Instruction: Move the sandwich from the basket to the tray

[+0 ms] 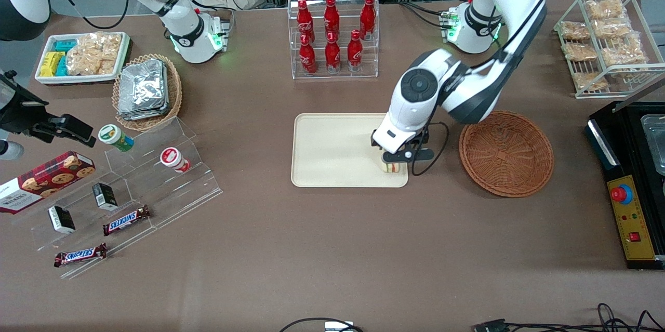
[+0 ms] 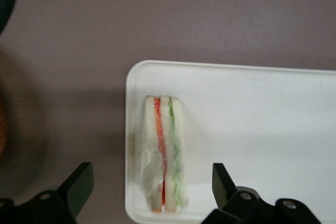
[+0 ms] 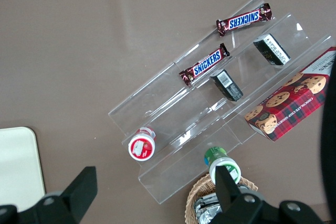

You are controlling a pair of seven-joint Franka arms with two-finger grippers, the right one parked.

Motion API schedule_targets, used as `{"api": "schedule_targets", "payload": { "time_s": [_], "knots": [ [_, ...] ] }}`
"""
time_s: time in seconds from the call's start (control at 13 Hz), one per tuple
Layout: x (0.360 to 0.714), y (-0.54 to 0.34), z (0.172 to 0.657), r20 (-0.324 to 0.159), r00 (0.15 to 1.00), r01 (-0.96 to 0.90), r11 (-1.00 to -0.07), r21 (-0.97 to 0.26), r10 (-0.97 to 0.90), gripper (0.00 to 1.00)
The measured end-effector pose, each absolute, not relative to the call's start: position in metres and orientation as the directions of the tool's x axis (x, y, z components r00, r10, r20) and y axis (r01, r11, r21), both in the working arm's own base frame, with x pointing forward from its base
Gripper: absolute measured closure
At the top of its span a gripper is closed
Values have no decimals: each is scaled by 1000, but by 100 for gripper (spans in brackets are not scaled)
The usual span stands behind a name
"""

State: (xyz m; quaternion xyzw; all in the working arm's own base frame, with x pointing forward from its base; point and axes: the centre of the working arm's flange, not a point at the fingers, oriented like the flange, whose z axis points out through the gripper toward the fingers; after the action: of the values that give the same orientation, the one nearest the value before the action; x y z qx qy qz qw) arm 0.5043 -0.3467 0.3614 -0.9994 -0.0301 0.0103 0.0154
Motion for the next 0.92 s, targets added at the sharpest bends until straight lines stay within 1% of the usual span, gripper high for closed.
{"api": "schedule_targets", "payload": {
  "time_s": [0.23, 0.38, 0.62, 0.77, 0.92],
  "knots": [
    [519, -318, 457, -13, 992, 126, -985, -114, 128, 0],
    [533, -291, 507, -12, 986, 164, -979, -121, 167, 0],
    [545, -244, 552, 8, 974, 224, -970, -98, 225, 0],
    [537, -210, 577, 15, 973, 231, -971, -67, 230, 0],
    [526, -153, 602, 27, 971, 240, -970, -34, 239, 0]
  ]
}}
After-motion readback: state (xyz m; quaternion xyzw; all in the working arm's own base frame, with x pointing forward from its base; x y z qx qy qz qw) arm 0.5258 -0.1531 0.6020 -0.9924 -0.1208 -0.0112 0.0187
